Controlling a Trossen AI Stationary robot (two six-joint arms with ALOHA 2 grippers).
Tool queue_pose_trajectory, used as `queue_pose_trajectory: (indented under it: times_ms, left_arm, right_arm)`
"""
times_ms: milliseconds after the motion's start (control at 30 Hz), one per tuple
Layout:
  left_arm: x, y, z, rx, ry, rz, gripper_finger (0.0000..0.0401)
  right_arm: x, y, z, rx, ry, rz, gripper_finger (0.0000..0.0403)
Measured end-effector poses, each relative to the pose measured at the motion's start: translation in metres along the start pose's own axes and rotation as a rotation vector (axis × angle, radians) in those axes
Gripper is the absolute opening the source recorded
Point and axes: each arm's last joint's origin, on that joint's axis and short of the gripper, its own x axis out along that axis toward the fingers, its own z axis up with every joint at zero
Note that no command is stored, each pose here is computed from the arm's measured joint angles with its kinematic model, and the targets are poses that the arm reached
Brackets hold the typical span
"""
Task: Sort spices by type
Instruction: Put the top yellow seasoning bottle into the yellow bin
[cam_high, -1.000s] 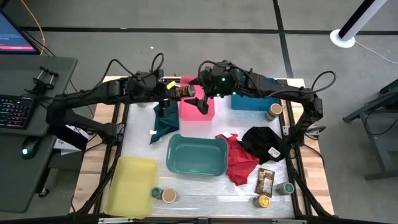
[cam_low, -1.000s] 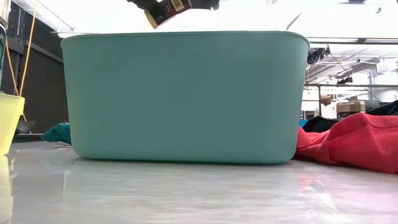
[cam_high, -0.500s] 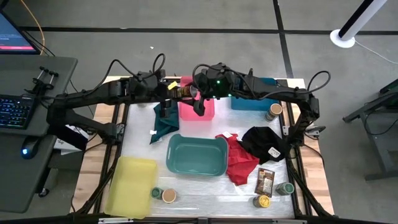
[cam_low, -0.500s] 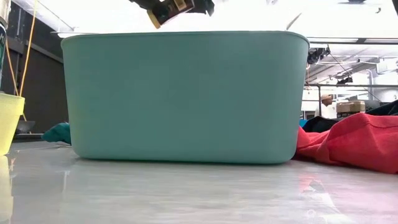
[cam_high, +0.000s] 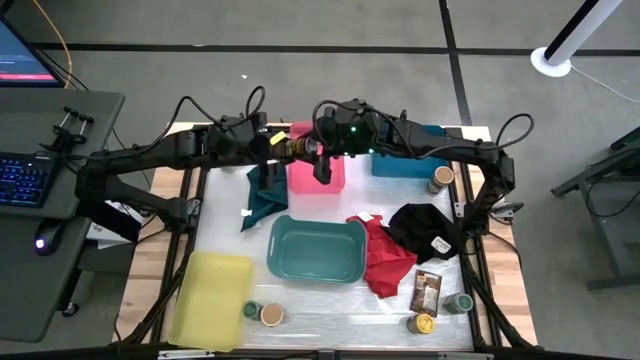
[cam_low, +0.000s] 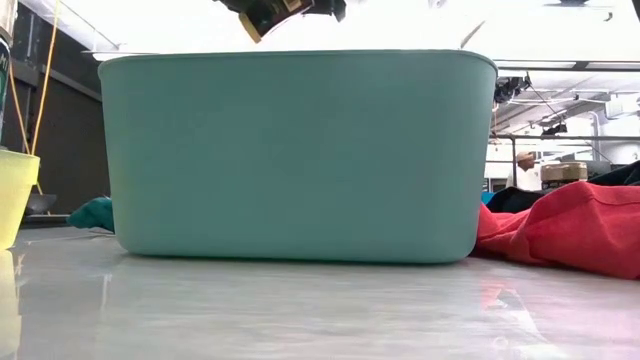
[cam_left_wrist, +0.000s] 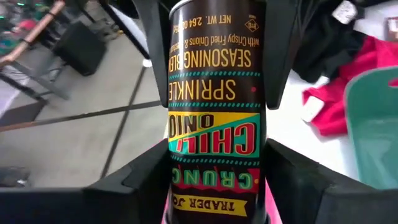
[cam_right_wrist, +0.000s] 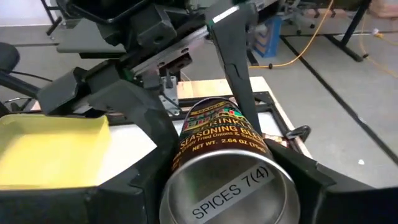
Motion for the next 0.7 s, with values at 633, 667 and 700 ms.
queue_pose_trajectory:
  times_ms: [633, 667, 700]
  left_arm:
    - [-0.038, 0.017, -0.029, -0.302, 0.086, 0.011, 0.0289]
    - [-0.038, 0.015, -0.037, -0.355, 0.053, 0.005, 0.0289]
    - [-0.036, 0.012, -0.046, -0.407, 0.007, 0.006, 0.0289]
  right_arm:
    - [-0.068, -0.033, -0.016, 0.031, 0.297, -0.124, 0.0208]
    - [-0.066, -0.033, -0.018, 0.033, 0.304, -0.118, 0.0208]
    - [-0.064, -0.033, -0.021, 0.04, 0.305, -0.107, 0.0208]
